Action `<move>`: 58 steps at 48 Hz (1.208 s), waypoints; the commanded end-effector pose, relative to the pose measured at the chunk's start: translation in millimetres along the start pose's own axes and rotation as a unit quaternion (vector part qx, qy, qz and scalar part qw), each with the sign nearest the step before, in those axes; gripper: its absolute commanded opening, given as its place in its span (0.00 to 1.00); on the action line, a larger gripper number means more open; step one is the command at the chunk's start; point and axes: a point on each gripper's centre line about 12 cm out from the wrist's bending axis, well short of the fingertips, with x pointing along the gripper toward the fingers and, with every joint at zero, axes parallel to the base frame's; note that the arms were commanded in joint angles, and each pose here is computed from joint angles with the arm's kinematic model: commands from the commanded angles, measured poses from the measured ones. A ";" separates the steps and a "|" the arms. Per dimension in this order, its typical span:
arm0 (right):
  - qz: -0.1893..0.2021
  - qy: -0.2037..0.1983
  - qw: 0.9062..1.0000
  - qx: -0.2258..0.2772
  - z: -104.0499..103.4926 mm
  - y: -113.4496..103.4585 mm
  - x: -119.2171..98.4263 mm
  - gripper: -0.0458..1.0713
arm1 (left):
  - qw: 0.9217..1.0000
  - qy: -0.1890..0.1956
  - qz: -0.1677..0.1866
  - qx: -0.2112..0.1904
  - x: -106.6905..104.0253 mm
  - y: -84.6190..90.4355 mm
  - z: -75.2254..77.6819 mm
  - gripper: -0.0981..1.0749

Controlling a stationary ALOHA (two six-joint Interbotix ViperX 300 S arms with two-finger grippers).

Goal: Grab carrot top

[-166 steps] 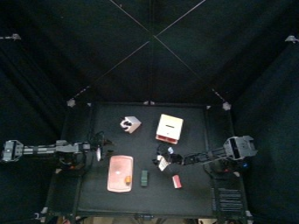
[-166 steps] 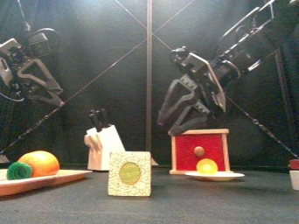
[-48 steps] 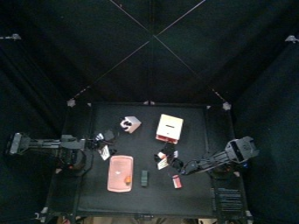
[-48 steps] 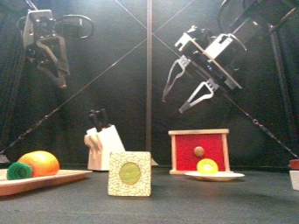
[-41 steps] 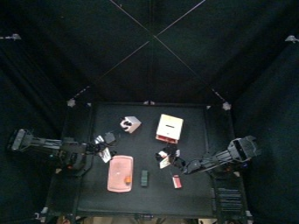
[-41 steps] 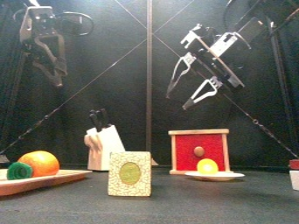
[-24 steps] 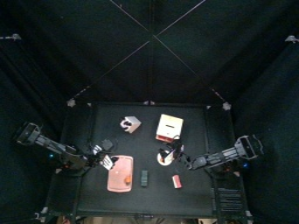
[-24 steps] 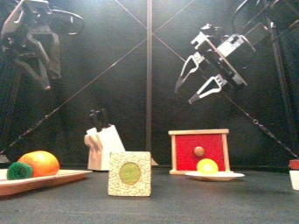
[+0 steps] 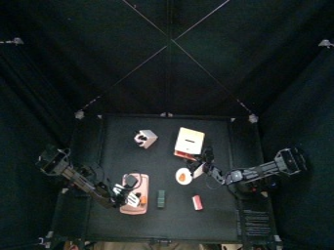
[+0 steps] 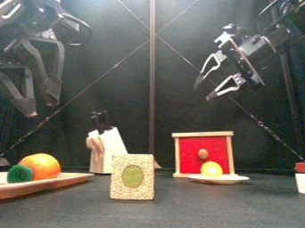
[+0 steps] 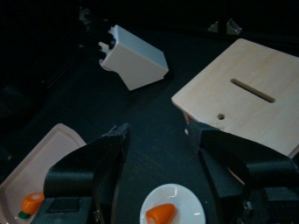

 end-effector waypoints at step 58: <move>0.013 -0.014 1.000 0.006 9.6 6.5 -2.7 0.84 | 0.995 0.056 -0.039 -0.072 53.9 -3.5 -19.2 0.92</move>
